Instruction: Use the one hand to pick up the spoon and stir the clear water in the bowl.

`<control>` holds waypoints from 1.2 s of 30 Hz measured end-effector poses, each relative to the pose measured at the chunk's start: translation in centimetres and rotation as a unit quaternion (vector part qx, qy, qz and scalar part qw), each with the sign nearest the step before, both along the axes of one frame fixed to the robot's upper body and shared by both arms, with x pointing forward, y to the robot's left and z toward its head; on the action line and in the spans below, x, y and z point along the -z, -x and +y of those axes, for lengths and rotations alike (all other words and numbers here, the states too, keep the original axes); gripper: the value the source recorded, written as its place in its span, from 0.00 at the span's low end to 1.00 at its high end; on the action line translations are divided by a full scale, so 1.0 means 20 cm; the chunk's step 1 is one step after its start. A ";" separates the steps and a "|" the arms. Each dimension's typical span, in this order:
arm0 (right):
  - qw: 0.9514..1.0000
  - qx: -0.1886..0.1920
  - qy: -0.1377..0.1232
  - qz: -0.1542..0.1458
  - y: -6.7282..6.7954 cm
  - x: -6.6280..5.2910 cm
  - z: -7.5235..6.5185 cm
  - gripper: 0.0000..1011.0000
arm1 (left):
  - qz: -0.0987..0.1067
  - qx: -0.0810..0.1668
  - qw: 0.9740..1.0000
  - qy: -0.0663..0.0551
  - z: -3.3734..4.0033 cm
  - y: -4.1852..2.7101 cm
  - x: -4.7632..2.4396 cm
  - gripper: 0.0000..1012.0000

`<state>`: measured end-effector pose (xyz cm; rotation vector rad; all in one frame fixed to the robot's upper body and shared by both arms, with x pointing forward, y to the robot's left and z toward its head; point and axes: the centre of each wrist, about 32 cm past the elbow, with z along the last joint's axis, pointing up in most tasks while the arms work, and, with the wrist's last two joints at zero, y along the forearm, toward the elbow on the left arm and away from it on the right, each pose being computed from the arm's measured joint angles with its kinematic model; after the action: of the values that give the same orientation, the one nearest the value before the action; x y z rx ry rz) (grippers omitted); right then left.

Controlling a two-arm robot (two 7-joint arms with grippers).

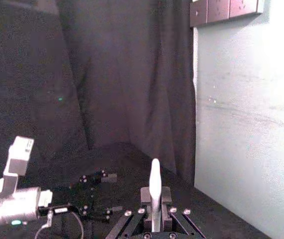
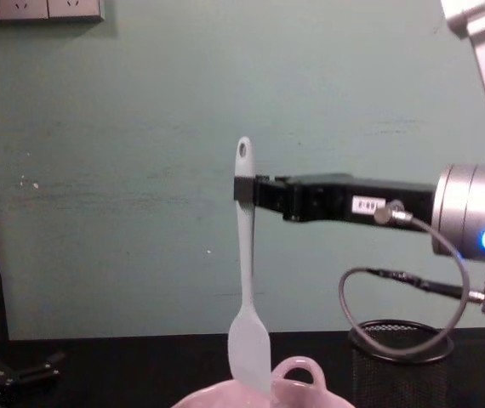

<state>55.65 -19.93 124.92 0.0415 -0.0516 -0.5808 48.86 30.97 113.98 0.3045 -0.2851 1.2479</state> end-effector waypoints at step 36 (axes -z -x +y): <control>0.999 -0.027 0.011 0.016 -0.08 0.27 0.07 0.11 | 0.000 0.000 1.000 0.000 0.000 0.000 0.000 1.00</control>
<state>57.25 -18.58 119.50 0.0122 -0.0251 -0.5259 48.86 30.97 113.98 0.3044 -0.2851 1.2479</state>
